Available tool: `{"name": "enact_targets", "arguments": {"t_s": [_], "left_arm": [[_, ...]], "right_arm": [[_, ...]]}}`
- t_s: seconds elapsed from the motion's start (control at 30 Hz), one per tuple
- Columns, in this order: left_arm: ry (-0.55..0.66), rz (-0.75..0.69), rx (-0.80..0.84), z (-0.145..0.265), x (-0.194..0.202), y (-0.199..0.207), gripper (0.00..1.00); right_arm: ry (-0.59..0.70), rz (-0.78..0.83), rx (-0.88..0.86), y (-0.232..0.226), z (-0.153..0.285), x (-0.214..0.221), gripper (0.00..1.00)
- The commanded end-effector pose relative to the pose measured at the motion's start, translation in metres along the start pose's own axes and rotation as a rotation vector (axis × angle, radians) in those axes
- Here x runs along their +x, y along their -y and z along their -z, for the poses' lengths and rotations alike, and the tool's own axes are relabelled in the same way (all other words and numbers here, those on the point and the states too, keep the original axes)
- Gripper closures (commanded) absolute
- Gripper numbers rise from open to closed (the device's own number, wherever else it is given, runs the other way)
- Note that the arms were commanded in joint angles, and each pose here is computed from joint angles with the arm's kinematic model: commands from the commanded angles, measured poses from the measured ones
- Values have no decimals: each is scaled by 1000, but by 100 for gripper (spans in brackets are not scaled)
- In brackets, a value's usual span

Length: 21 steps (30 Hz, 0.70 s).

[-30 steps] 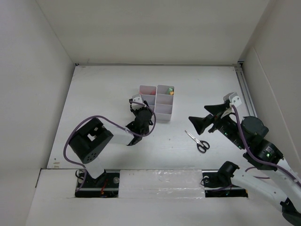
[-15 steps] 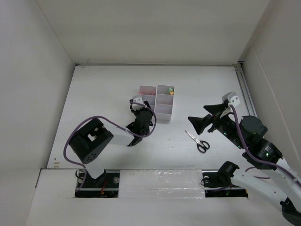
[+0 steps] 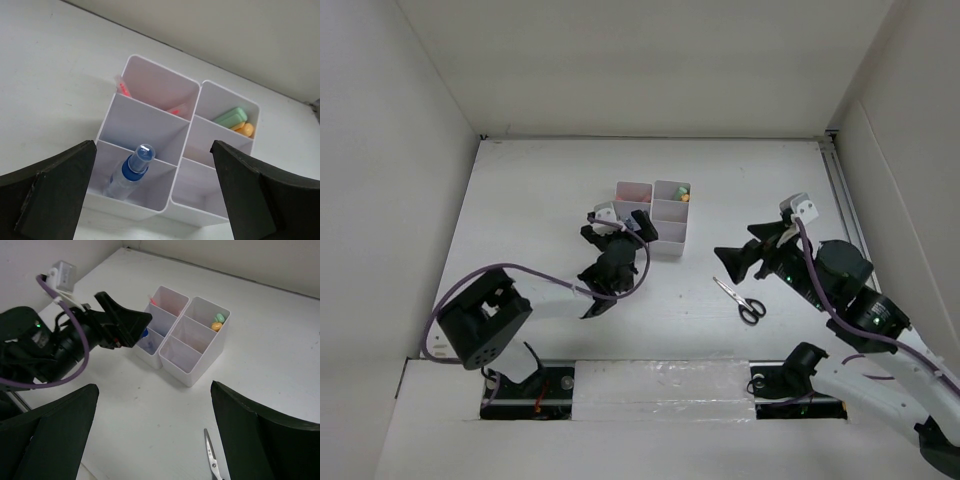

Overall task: Sort the stationery into containers
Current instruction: Place the stationery in the storage box, then pick up the scissors from the center of the board.

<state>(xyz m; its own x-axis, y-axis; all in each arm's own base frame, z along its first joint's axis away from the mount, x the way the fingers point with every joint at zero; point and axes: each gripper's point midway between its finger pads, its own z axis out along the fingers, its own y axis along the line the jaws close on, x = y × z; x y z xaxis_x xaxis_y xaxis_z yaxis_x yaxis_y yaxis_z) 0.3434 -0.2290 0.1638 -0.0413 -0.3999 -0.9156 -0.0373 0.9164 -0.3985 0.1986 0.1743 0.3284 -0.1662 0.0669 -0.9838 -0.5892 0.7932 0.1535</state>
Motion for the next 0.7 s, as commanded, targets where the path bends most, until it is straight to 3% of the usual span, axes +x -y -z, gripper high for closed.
{"name": "enact_targets", "arguments": {"t_s": [0.0,0.17,0.43,0.5,0.53,0.67], "left_arm": [[42,60,6,10,-27,5,0],[50,82,-42,15,-50,7,0],[-38,205,-181,44,-81,-23,0],[-52,227,-200,51,-86,-29,0],[-59,257,-198,55,-92,-29,0],[-109,222,-244,67,-85,-48,0]], "right_arm": [[42,-28,27,2,-3,-11,0],[4,-114,143,18,-8,4,0],[-271,-373,353,38,-18,106,0],[-302,-392,433,50,-10,119,0],[-287,-475,484,53,-4,123,0],[-286,-594,676,76,32,144,0]]}}
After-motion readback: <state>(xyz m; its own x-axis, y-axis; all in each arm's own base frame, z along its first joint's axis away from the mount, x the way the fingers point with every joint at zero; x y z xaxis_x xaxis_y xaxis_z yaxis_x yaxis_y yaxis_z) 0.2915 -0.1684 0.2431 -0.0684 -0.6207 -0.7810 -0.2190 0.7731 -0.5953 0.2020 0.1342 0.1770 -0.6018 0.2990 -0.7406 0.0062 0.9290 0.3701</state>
